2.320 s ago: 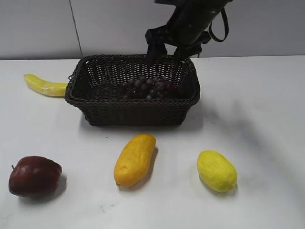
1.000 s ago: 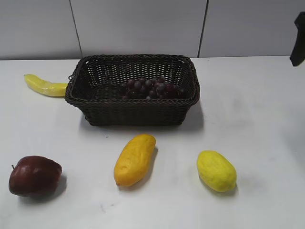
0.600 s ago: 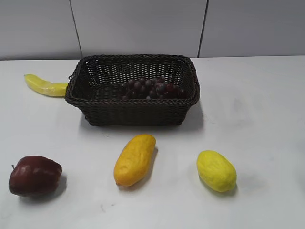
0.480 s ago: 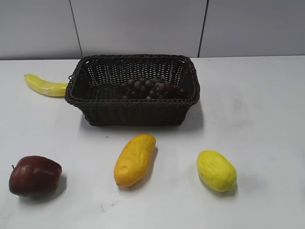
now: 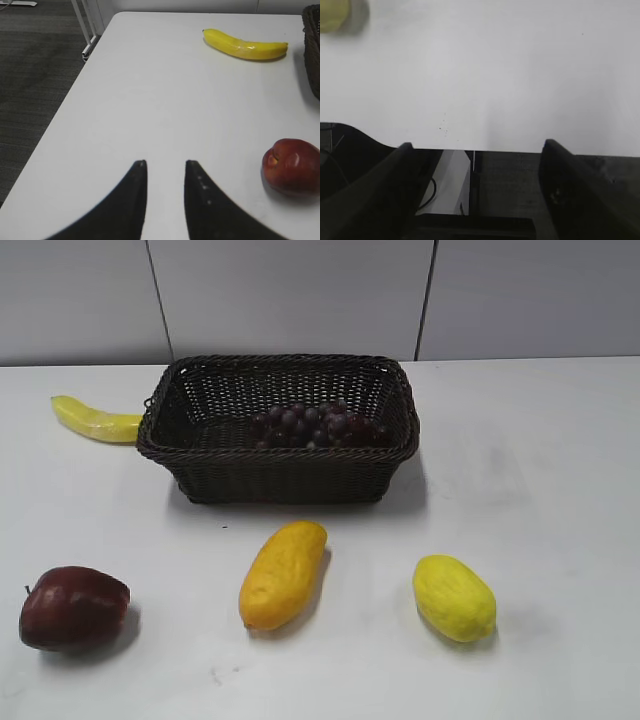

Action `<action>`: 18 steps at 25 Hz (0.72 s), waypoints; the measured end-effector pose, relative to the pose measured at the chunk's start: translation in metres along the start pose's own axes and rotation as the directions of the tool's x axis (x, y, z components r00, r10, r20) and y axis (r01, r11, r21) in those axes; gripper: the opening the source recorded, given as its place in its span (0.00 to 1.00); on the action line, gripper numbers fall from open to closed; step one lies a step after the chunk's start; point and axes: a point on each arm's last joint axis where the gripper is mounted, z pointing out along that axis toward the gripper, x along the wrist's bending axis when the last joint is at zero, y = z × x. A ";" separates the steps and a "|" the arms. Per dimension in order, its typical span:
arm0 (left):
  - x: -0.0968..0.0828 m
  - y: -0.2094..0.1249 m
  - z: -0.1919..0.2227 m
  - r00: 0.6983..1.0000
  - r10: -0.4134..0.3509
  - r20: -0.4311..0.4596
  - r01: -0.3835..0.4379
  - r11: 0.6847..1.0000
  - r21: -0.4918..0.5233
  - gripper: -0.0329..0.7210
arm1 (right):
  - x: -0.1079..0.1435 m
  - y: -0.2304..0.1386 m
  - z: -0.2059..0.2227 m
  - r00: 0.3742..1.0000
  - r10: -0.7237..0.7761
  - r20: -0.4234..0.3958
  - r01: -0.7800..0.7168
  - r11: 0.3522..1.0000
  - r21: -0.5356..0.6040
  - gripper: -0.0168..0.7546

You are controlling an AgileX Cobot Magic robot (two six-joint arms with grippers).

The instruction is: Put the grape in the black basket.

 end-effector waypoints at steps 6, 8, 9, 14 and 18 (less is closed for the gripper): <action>0.000 0.000 0.000 1.000 0.000 0.000 0.000 1.000 0.000 0.35 | 0.002 -0.029 -0.032 1.000 -0.014 -0.001 0.014 0.978 -0.210 0.77; 0.000 0.000 0.000 1.000 0.000 0.000 0.000 1.000 0.000 0.35 | 0.003 -0.039 -0.041 1.000 -0.019 0.000 0.019 0.959 -0.282 0.77; 0.000 0.000 0.000 1.000 0.000 0.000 0.000 1.000 0.000 0.35 | 0.003 -0.043 -0.045 1.000 -0.022 0.000 0.020 0.948 -0.316 0.77; 0.000 0.000 0.000 1.000 0.000 0.000 0.000 1.000 0.000 0.35 | 0.004 -0.067 -0.062 0.999 -0.032 0.004 0.031 0.878 -0.478 0.77; 0.000 0.000 0.000 1.000 0.000 0.000 0.000 1.000 0.000 0.35 | 0.005 -0.084 -0.072 0.999 -0.039 0.008 0.037 0.816 -0.578 0.77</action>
